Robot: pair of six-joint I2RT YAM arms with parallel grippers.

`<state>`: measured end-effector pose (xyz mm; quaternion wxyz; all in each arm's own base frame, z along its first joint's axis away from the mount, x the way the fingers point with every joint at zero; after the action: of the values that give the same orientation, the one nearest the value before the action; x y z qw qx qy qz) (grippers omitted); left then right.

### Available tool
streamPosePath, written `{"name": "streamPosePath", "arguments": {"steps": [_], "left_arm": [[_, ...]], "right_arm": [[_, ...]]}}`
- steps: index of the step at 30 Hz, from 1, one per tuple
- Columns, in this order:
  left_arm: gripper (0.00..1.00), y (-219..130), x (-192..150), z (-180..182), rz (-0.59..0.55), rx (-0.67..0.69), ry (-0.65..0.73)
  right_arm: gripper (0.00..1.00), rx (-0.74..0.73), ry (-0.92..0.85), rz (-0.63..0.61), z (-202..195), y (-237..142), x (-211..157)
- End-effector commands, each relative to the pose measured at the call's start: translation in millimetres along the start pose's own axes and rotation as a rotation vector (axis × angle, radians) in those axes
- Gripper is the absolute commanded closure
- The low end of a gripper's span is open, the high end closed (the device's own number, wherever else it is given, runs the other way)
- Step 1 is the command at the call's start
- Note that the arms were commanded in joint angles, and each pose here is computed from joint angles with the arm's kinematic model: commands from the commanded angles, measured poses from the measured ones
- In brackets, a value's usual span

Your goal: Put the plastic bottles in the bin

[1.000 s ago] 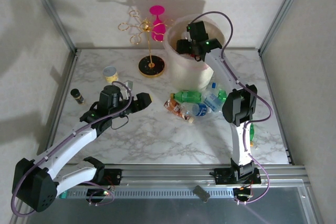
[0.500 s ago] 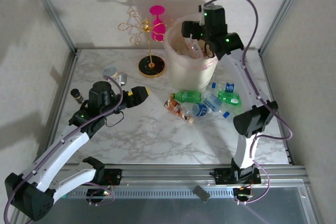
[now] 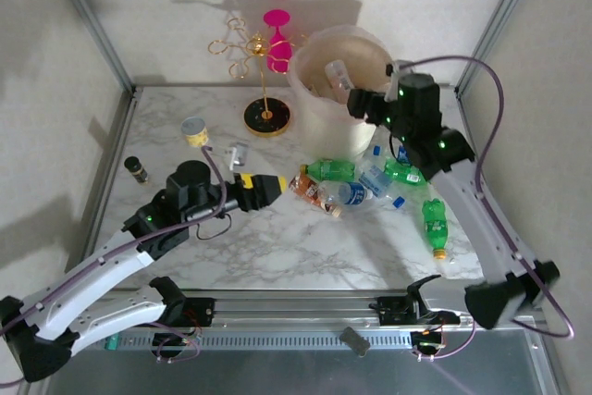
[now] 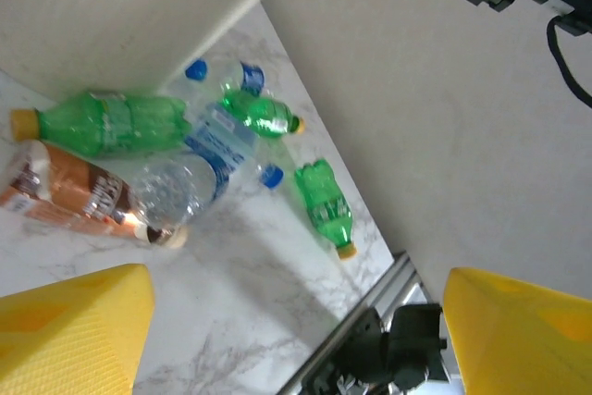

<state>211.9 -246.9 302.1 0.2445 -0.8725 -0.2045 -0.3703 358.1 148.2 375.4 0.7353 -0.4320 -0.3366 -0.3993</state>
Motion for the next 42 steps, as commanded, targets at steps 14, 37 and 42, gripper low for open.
{"name": "streamPosePath", "arguments": {"steps": [14, 37, 42], "left_arm": [[0.18, 47.9, -55.3, 28.9, 0.138, 0.158, 0.059], [0.17, 47.6, -67.0, 43.1, 0.173, 0.213, 0.067], [0.17, 48.9, -67.1, 43.4, 0.18, 0.216, 0.072]], "right_arm": [[0.01, -0.773, 0.31, 0.022, -212.8, -43.1, -158.6], [0.01, -0.897, 0.478, 0.163, -293.4, -22.2, -234.1], [0.03, -0.866, 0.554, 0.205, -298.1, -13.7, -246.2]]}}
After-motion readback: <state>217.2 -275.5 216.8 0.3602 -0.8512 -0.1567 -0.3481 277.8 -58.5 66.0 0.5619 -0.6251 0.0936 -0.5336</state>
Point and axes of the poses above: each hand's point on the last joint's axis, 136 mm out from that joint toward the fingers, its own y axis out along the fingers, its own z axis along the line the jaws close on, x = y × z, the point moved 1 cm from there along -y, back along the fingers, and after that the axes turned 8 degrees about y, right-handed, at the moved point
